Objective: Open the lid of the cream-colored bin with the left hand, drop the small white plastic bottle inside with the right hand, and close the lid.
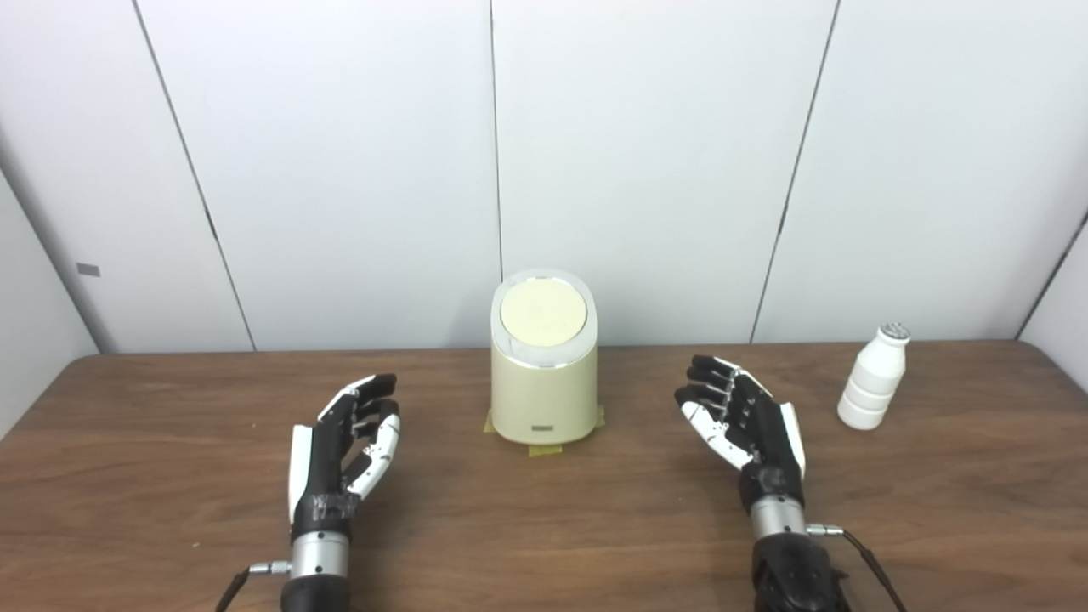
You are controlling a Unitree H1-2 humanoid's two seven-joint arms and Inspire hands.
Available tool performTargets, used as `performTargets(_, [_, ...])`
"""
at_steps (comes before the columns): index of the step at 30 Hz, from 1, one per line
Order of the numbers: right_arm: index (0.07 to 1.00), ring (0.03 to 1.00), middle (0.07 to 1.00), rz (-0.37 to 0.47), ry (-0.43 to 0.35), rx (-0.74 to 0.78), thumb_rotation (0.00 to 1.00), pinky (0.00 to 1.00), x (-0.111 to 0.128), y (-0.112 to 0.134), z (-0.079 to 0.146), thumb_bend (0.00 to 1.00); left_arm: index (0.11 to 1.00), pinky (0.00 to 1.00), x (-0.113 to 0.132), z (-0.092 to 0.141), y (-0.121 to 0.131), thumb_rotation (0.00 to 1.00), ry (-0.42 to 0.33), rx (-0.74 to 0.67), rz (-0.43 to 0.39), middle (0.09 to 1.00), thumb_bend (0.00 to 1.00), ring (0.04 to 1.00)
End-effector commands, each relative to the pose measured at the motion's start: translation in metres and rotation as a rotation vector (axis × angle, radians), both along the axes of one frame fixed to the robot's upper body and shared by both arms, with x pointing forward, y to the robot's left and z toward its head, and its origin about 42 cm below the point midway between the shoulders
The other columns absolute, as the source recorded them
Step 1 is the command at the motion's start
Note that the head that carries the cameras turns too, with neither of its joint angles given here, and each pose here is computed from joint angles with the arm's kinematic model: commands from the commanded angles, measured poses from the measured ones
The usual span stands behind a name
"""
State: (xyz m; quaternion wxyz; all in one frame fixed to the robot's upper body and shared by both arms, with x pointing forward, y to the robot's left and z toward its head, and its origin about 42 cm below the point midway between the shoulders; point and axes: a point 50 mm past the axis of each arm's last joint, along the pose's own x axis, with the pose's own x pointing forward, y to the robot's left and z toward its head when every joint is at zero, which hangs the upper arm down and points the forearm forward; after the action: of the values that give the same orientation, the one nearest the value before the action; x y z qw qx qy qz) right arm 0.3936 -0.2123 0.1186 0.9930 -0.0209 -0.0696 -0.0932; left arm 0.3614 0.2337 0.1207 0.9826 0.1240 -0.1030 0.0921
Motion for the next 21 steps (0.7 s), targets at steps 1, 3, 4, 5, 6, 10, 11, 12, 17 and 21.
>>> performTargets(1, [0.689,0.69,0.708,0.001,-0.002,-0.004,0.23,0.62,-0.0039,-0.0046,-0.0073,0.26,0.749,0.66,-0.0108,-0.0176,0.006,0.34,0.035,0.014,0.007,0.763,0.21,0.742])
performTargets(3, [0.689,0.688,0.709,0.002,-0.001,-0.013,0.24,0.61,-0.0042,-0.0047,-0.007,0.26,0.749,0.66,-0.0107,-0.0178,0.0059,0.34,0.037,0.002,0.007,0.765,0.22,0.745])
performTargets(4, [0.69,0.688,0.709,0.002,-0.002,-0.017,0.24,0.61,-0.0042,-0.0047,-0.007,0.26,0.749,0.66,-0.0106,-0.0178,0.0059,0.34,0.039,0.002,0.005,0.764,0.22,0.744])
performTargets(5, [0.689,0.687,0.708,0.0,-0.001,-0.017,0.25,0.61,-0.0042,-0.0047,-0.007,0.26,0.751,0.66,-0.0105,-0.0177,0.006,0.35,0.038,0.005,0.003,0.765,0.22,0.745])
performTargets(6, [0.688,0.687,0.708,-0.002,0.0,-0.015,0.25,0.61,-0.0041,-0.0046,-0.007,0.26,0.752,0.66,-0.0106,-0.0174,0.0059,0.36,0.038,0.007,0.003,0.766,0.22,0.745])
performTargets(10, [0.685,0.686,0.706,-0.005,0.001,-0.015,0.25,0.61,-0.0042,-0.0043,-0.0066,0.26,0.749,0.66,-0.0109,-0.0167,0.0055,0.36,0.039,0.01,0.004,0.763,0.22,0.741])
performTargets(11, [0.684,0.685,0.705,-0.005,0.0,-0.015,0.25,0.61,-0.0042,-0.0044,-0.0067,0.26,0.748,0.65,-0.011,-0.0165,0.0053,0.35,0.038,0.009,0.005,0.761,0.22,0.739])
performTargets(12, [0.684,0.686,0.705,-0.004,-0.001,-0.015,0.25,0.61,-0.0041,-0.0044,-0.0068,0.26,0.747,0.65,-0.0111,-0.0165,0.0052,0.35,0.038,0.006,0.005,0.76,0.22,0.738])
performTargets(17, [0.686,0.689,0.71,-0.007,0.006,-0.015,0.25,0.61,-0.003,-0.003,-0.0072,0.26,0.749,0.66,-0.0102,-0.0167,0.0058,0.34,0.036,-0.007,-0.001,0.762,0.23,0.742])
performTargets(21, [0.683,0.685,0.707,-0.015,0.015,-0.01,0.22,0.61,-0.0012,-0.0029,-0.0083,0.26,0.788,0.7,-0.0095,-0.0091,0.0029,0.57,-0.011,-0.034,-0.066,0.795,0.34,0.781])
